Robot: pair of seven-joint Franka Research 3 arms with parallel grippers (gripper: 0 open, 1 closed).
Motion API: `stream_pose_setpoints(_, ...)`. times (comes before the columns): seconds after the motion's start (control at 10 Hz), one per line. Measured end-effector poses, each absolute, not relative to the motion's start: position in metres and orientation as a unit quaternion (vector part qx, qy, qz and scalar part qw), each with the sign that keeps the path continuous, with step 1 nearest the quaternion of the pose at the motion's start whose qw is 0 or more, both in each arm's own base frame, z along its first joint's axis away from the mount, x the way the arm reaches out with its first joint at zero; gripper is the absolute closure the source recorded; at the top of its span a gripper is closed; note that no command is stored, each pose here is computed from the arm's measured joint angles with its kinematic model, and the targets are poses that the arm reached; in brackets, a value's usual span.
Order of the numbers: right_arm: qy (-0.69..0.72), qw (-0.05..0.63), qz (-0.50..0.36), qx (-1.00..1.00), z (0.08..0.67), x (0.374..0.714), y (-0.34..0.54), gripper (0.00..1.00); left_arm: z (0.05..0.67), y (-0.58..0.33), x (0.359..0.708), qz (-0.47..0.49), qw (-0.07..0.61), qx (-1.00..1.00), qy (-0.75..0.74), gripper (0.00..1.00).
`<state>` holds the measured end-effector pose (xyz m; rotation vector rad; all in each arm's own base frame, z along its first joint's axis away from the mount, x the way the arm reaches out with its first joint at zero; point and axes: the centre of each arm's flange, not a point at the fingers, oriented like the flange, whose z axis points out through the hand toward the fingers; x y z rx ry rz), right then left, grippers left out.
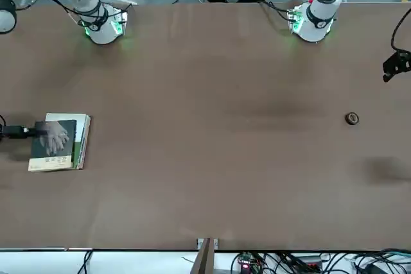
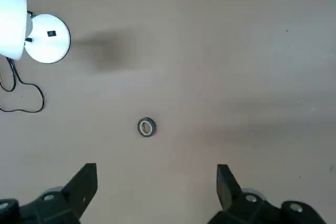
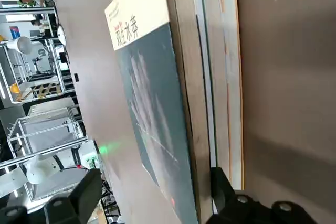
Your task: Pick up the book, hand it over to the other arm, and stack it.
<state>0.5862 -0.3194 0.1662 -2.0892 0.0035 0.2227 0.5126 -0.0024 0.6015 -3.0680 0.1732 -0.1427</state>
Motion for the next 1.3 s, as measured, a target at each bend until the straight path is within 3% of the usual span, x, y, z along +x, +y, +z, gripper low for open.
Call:
stream_pose_setpoints(0.3, 0.005, 0.497, 0.093, -0.863, 0.166, 0.582, -0.326, 0.00, 0.602, -0.002, 0.513, -0.047, 0.033, -0.997, 0.056, 0.00)
stream_pose_setpoints(0.9, 0.010, 0.490, 0.095, -0.867, 0.175, 0.575, -0.338, 0.00, 0.602, -0.002, 0.513, -0.047, 0.033, -0.997, 0.059, 0.00)
stream_pose_setpoints(1.3, 0.027, 0.469, 0.117, -0.875, 0.214, 0.582, -0.339, 0.00, 0.602, -0.002, 0.513, -0.047, 0.033, -0.997, 0.061, 0.00)
